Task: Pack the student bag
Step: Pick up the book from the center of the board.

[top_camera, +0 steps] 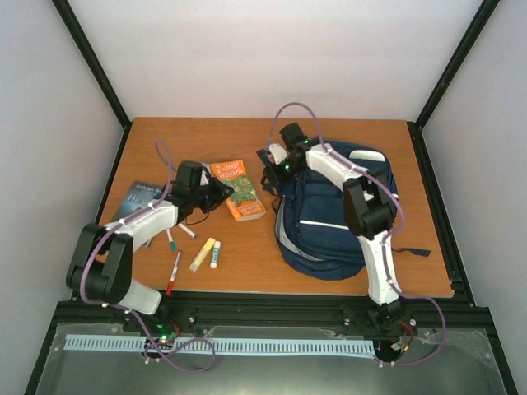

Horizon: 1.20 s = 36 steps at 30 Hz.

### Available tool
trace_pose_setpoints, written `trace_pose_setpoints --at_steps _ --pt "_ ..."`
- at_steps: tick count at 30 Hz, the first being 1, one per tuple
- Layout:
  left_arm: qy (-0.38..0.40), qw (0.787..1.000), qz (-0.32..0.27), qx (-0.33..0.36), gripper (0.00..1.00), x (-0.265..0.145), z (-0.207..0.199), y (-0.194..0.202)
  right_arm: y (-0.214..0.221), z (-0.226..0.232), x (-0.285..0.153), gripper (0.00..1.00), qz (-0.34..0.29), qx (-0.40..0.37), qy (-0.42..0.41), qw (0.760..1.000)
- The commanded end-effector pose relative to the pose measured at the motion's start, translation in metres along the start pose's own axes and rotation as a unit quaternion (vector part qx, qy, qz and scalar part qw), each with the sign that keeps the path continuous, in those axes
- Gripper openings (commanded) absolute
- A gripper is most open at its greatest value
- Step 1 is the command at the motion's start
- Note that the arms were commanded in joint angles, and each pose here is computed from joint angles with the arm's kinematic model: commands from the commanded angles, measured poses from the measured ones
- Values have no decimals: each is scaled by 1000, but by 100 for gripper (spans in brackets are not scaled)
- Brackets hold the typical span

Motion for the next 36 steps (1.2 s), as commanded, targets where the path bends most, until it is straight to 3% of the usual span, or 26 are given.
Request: trace_pose_setpoints --at_steps 1,2,3,7,14,18,23,29,36 --pt "40 993 -50 104 1 -44 -53 -15 -22 24 -99 75 -85 -56 2 995" --pt "43 991 -52 117 1 -51 -59 -15 -22 30 -112 96 -99 -69 -1 993" --pt "47 989 -51 129 1 -58 -64 -15 -21 35 -126 99 -113 -79 -2 990" --pt "75 980 -45 178 1 -86 -87 -10 -10 55 -169 100 -157 -118 14 980" --pt "172 946 -13 274 1 -128 -122 14 24 76 -212 100 -171 -163 32 971" --pt "211 921 11 326 1 -141 -132 31 46 76 -243 100 -225 -135 -63 963" --pt "264 884 78 378 1 -144 -137 58 64 106 -276 100 -228 -231 -167 931" --pt "259 858 145 419 1 -148 -127 83 79 124 -278 98 -228 -317 -138 910" --pt "291 827 182 445 1 -166 -121 108 87 165 -243 93 -174 -348 -213 896"
Point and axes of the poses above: each gripper's point midway between its finger pads, its own x axis out along the fingers, its own z axis along the line the jaws close on, y = z × x, the point moved 7 cm from there along -x, back along the fingers, and after that the axes turned 2 degrees about -x, right-handed, at the moved point
